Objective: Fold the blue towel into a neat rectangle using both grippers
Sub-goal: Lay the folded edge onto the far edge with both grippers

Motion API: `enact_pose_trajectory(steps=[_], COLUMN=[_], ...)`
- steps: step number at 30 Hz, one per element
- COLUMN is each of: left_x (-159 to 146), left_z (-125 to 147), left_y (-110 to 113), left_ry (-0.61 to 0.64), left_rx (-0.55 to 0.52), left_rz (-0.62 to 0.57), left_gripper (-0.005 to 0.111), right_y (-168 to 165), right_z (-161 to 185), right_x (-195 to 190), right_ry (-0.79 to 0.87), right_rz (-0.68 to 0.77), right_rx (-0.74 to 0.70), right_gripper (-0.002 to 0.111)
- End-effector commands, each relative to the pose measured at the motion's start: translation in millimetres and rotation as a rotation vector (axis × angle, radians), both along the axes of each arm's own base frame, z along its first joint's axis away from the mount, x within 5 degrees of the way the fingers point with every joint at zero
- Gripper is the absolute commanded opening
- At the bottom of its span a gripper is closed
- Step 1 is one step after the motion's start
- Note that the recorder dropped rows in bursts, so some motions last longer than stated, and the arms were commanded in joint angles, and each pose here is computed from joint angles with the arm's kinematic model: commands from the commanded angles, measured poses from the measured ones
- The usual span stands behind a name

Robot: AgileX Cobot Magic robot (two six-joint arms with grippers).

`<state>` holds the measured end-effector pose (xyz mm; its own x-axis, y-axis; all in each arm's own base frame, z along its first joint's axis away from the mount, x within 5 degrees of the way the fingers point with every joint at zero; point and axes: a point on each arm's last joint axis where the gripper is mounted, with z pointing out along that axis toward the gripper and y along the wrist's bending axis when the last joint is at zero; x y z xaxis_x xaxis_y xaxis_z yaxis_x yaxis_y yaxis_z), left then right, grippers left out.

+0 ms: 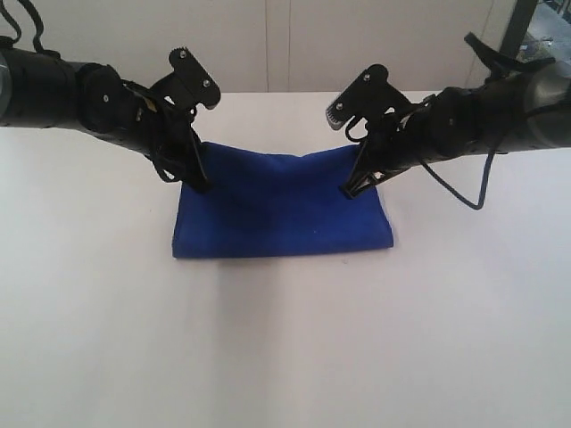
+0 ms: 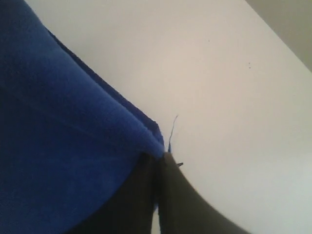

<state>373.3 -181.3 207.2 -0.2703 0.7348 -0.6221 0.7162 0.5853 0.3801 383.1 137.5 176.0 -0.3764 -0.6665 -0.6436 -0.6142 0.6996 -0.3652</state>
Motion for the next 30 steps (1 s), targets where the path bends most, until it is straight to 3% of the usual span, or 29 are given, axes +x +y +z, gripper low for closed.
enact_pose_trajectory(steps=[1,9,13,15,18,22,30], left_x=[0.9,1.2,1.2,1.3,0.6,-0.4,-1.3], left_z=[1.5,1.2,1.2,1.2,0.4,-0.7,-2.0], left_y=[0.9,1.7,1.7,1.8,2.1,2.5,3.8], left_ry=[0.001,-0.015,-0.016,-0.017,-0.009,0.006,0.028], left_rx=[-0.006,0.029,0.031,0.034,0.045,0.051,0.053], left_rz=[0.005,-0.018,-0.019,-0.021,-0.027,-0.029,-0.023], left_gripper=[0.000,0.000,0.001,0.009,0.031,0.052,0.054], right_y=[-1.0,-0.8,-0.8,-0.8,-0.8,-0.8,-1.1], right_z=[3.5,5.5,5.5,5.5,5.5,5.5,10.6], right_x=[3.6,6.0,6.0,6.0,6.0,6.0,4.9], right_ry=[-0.029,-0.065,-0.066,-0.066,-0.066,-0.066,-0.063], right_rz=[-0.011,-0.016,-0.016,-0.016,-0.016,-0.016,-0.039], right_rx=[0.012,0.021,0.021,0.021,0.021,0.021,0.051], right_gripper=[0.000,0.000,0.012,0.024,0.039,0.045,0.043])
